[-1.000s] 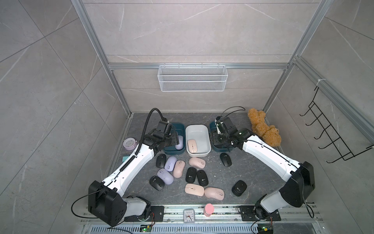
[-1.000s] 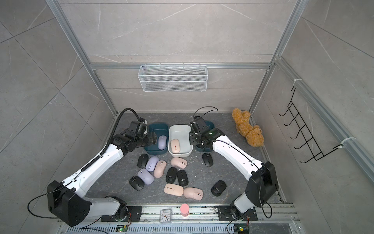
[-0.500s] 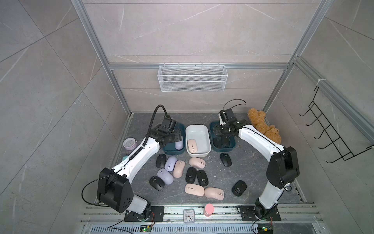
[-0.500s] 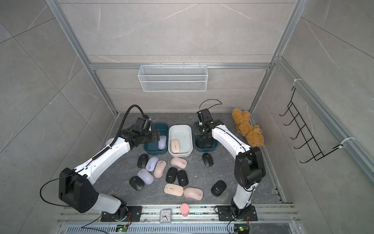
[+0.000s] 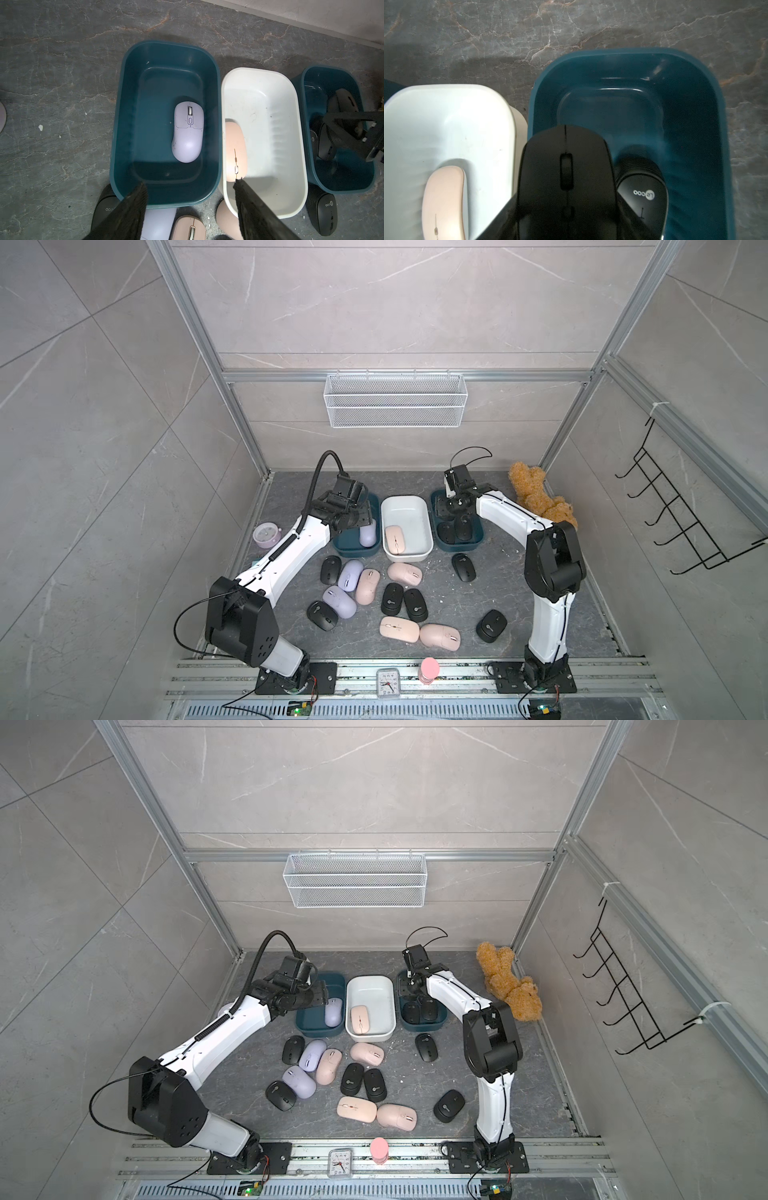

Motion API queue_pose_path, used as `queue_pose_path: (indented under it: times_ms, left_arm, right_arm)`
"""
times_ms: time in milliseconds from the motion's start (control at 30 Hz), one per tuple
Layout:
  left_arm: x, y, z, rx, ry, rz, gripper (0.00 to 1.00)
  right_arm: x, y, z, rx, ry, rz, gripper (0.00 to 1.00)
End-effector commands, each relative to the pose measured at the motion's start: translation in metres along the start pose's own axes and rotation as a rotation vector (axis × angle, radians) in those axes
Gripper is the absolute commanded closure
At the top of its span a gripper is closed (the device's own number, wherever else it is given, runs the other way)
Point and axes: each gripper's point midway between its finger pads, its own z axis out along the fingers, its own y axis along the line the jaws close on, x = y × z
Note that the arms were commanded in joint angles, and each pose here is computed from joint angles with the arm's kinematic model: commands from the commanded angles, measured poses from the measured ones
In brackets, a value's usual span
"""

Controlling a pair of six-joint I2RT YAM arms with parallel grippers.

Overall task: Place the mice by color into the storage box
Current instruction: Place the mouse in the storage box.

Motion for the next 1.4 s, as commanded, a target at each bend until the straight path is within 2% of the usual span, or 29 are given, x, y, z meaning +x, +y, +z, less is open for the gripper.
queue_pose_path:
  times_ms: [0, 267, 1367]
  left_arm:
    - [-0.014, -0.001, -0.007, -0.005, -0.031, 0.021, 0.31]
    - [-0.011, 0.002, -0.006, -0.016, -0.020, 0.025, 0.31]
    - [-0.005, 0.009, -0.005, -0.044, -0.012, 0.020, 0.31]
  right_arm:
    - [-0.012, 0.001, 0.007, -0.004, -0.024, 0.007, 0.48]
    - [-0.005, -0.002, 0.027, 0.010, 0.008, 0.010, 0.48]
    - [0.001, -0.014, 0.071, 0.051, 0.075, 0.029, 0.46]
